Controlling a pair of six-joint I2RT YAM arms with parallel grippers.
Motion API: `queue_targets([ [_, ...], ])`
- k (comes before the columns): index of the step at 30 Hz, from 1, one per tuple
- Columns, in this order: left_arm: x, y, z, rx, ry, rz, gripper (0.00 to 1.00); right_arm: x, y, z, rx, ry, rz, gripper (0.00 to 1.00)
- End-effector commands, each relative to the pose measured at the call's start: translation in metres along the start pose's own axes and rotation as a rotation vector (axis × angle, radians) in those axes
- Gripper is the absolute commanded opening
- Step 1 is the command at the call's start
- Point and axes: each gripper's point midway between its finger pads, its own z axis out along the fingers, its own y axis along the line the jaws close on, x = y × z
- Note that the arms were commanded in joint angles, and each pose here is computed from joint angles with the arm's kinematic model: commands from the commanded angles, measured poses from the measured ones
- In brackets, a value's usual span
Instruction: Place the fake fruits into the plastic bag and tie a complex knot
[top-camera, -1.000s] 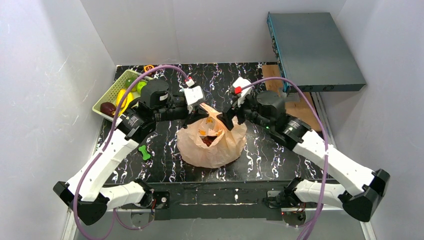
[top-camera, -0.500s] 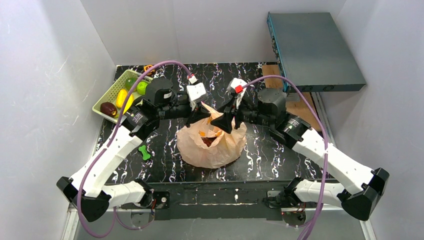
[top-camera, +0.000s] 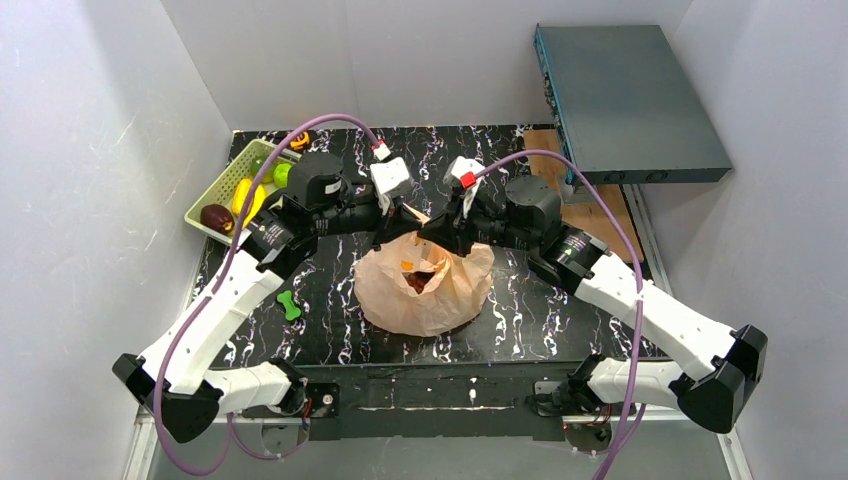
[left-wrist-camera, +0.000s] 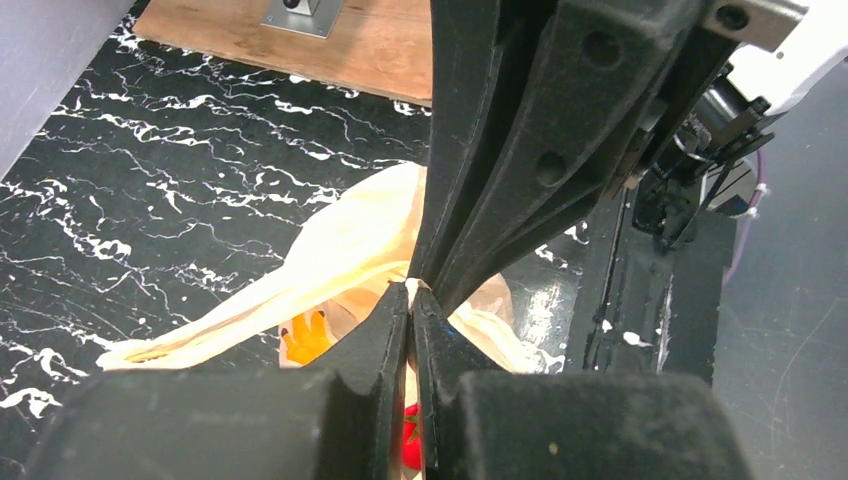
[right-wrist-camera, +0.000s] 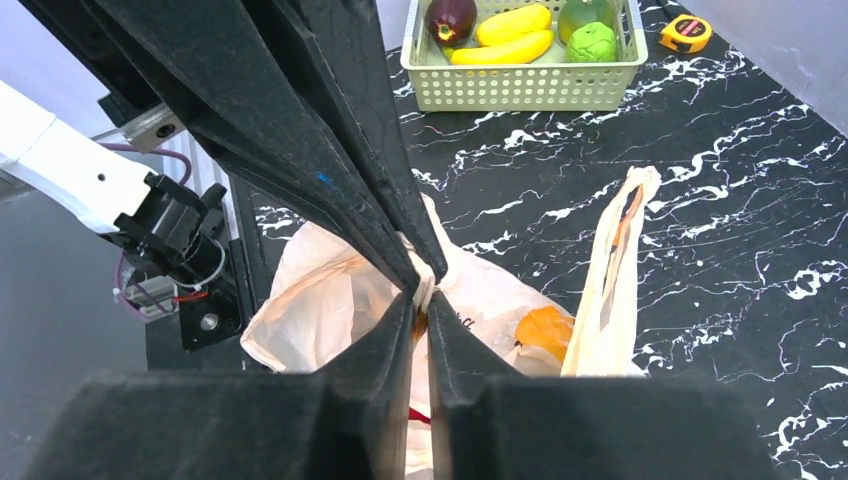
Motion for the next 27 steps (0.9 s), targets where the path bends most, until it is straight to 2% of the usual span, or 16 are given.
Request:
queue_targets([
  [1, -0.025, -0.005, -0.008, 0.009, -0.056, -0.017, 0.00, -0.008, 0.001, 0.001, -0.007, -0.042, -0.042, 0.13],
  [4, -0.029, -0.006, -0.011, 0.003, -0.058, -0.038, 0.02, -0.005, 0.001, 0.001, -0.005, -0.038, -0.048, 0.02],
  [8, -0.033, 0.003, -0.026, -0.052, -0.062, -0.074, 0.41, -0.007, 0.000, -0.002, 0.005, -0.046, -0.052, 0.01],
  [9, -0.033, 0.006, -0.032, -0.059, -0.065, -0.081, 0.49, -0.008, 0.001, -0.003, 0.005, -0.050, -0.056, 0.01],
  [10, -0.027, 0.008, -0.039, -0.057, -0.054, -0.095, 0.52, -0.008, 0.000, -0.004, 0.008, -0.052, -0.058, 0.01],
  [12, -0.014, 0.005, -0.052, -0.026, -0.024, -0.094, 0.53, -0.009, 0.000, -0.005, 0.009, -0.056, -0.060, 0.01],
  [17, 0.013, -0.025, -0.066, 0.105, 0.028, 0.030, 0.52, -0.012, 0.002, -0.006, 0.007, -0.064, -0.052, 0.01],
  [24, 0.017, -0.024, -0.051, 0.171, 0.026, -0.021, 0.53, -0.017, 0.006, -0.006, -0.015, -0.072, -0.041, 0.01],
  [27, 0.021, -0.026, -0.045, 0.206, 0.019, -0.026, 0.50, -0.020, 0.009, -0.007, -0.025, -0.073, -0.030, 0.01],
])
